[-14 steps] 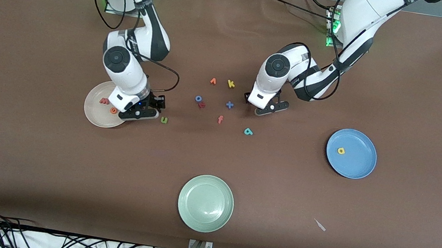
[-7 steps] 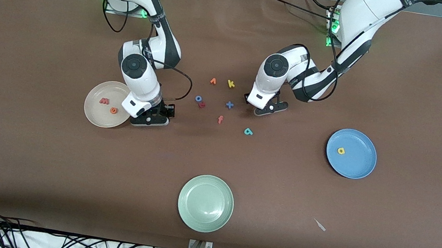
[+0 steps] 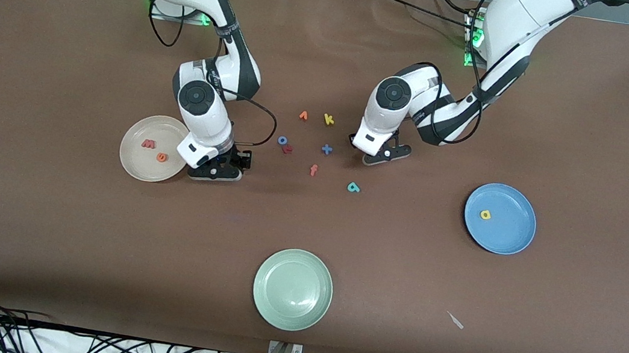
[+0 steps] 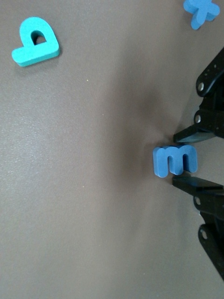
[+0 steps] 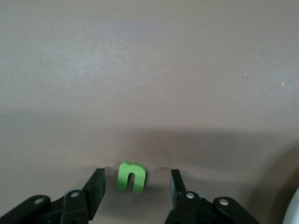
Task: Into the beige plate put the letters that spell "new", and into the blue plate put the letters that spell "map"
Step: 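Grasp the blue letter with the left gripper while the right gripper grasps green, then place the blue letter on the blue plate while the right gripper places green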
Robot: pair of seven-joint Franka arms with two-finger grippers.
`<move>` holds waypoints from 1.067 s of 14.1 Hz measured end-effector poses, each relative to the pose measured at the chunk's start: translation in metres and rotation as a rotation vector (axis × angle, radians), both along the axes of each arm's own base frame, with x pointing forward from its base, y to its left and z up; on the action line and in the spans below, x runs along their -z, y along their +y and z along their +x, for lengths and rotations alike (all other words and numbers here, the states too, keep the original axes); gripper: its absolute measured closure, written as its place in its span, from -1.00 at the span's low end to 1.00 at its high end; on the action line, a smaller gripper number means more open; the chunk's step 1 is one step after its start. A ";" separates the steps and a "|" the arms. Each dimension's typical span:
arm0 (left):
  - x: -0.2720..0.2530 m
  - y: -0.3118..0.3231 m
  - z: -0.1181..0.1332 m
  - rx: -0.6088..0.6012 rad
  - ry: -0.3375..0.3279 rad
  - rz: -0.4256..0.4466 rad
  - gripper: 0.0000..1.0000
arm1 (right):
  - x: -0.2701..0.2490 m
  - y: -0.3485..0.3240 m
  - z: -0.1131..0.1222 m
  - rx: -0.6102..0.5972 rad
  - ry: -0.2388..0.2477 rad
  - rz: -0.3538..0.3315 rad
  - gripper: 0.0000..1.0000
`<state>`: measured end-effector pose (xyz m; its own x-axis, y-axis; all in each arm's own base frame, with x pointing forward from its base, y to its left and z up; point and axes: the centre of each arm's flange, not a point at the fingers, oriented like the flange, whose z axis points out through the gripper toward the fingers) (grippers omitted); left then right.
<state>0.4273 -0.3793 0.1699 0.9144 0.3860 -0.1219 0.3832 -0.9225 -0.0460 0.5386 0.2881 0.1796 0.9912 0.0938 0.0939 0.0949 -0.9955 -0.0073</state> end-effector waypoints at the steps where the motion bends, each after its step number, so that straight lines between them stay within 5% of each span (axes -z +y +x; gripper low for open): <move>1: 0.000 0.000 0.000 0.000 0.000 0.001 0.30 | 0.002 0.000 0.000 0.003 0.002 -0.002 -0.25; 3: 0.000 0.001 0.000 0.000 0.001 0.004 0.36 | 0.004 0.000 -0.001 0.005 0.004 -0.003 -0.15; 7: -0.003 0.001 0.001 0.001 -0.001 0.007 0.44 | 0.001 -0.001 0.002 0.006 -0.002 -0.001 0.48; 11: -0.004 0.006 0.011 -0.011 -0.003 0.023 0.45 | 0.000 -0.003 0.004 -0.027 0.003 -0.010 0.48; 15: -0.021 0.006 0.034 -0.006 -0.004 0.068 0.45 | -0.042 -0.073 0.034 -0.125 0.089 -0.079 0.48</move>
<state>0.4610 -0.3732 0.1912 0.9125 0.3988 -0.0914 0.3891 -0.9149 -0.1074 0.5723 0.2149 0.2216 0.9755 0.2201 -0.0067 0.2201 -0.9738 0.0568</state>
